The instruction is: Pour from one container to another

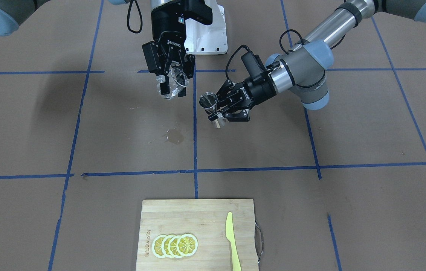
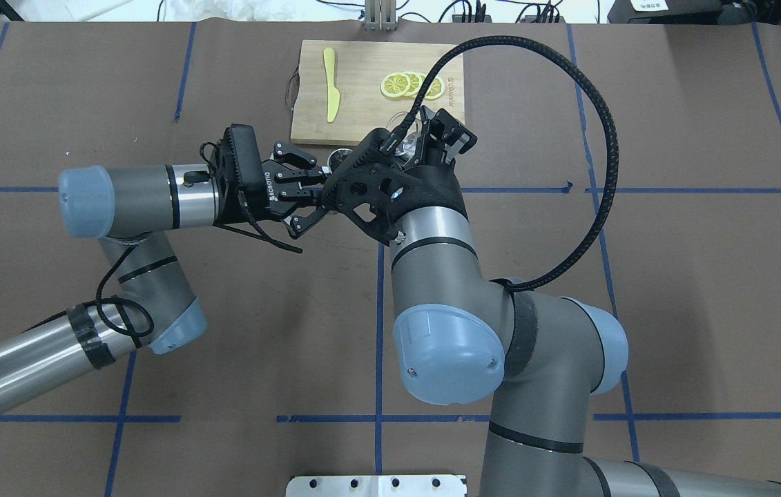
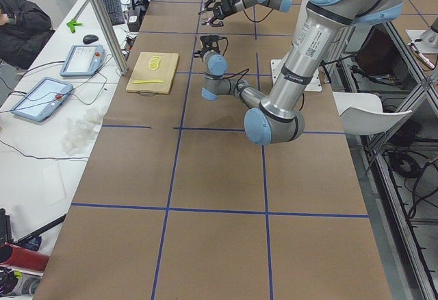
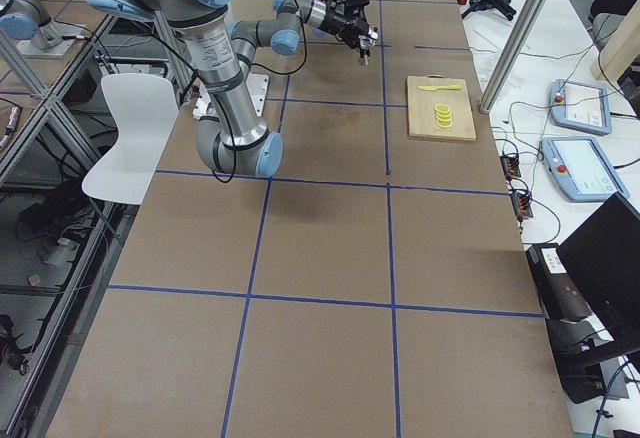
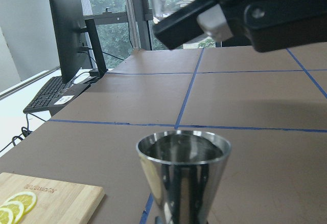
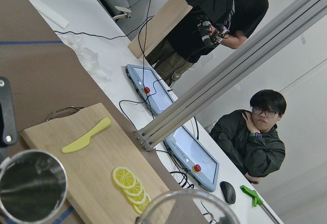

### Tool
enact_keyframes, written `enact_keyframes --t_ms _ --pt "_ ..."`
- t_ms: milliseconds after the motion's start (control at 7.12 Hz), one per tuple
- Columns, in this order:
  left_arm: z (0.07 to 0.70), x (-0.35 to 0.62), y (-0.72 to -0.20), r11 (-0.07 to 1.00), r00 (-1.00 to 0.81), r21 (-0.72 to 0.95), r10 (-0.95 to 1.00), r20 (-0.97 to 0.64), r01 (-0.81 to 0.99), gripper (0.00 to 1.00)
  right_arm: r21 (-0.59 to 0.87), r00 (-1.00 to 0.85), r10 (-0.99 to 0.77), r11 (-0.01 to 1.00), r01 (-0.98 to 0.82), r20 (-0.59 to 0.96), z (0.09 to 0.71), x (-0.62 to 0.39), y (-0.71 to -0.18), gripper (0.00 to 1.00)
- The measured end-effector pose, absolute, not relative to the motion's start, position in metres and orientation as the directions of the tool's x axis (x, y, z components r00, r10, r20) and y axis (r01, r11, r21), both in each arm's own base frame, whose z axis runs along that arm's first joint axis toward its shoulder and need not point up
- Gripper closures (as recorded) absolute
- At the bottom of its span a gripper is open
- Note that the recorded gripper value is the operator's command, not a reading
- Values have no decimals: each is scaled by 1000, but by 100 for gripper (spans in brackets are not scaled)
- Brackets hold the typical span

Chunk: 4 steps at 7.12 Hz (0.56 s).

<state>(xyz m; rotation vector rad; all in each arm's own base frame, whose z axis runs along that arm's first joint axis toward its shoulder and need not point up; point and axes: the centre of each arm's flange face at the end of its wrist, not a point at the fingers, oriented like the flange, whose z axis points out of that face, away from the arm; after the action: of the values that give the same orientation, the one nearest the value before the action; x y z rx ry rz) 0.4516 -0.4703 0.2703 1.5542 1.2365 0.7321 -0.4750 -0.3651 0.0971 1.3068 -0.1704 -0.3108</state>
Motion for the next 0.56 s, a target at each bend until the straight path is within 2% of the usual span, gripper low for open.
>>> enact_keyframes --t_ms 561 --pt "311 373 -465 66 409 911 879 -247 408 100 965 946 -319 228 131 -53 99 -475 -365 100"
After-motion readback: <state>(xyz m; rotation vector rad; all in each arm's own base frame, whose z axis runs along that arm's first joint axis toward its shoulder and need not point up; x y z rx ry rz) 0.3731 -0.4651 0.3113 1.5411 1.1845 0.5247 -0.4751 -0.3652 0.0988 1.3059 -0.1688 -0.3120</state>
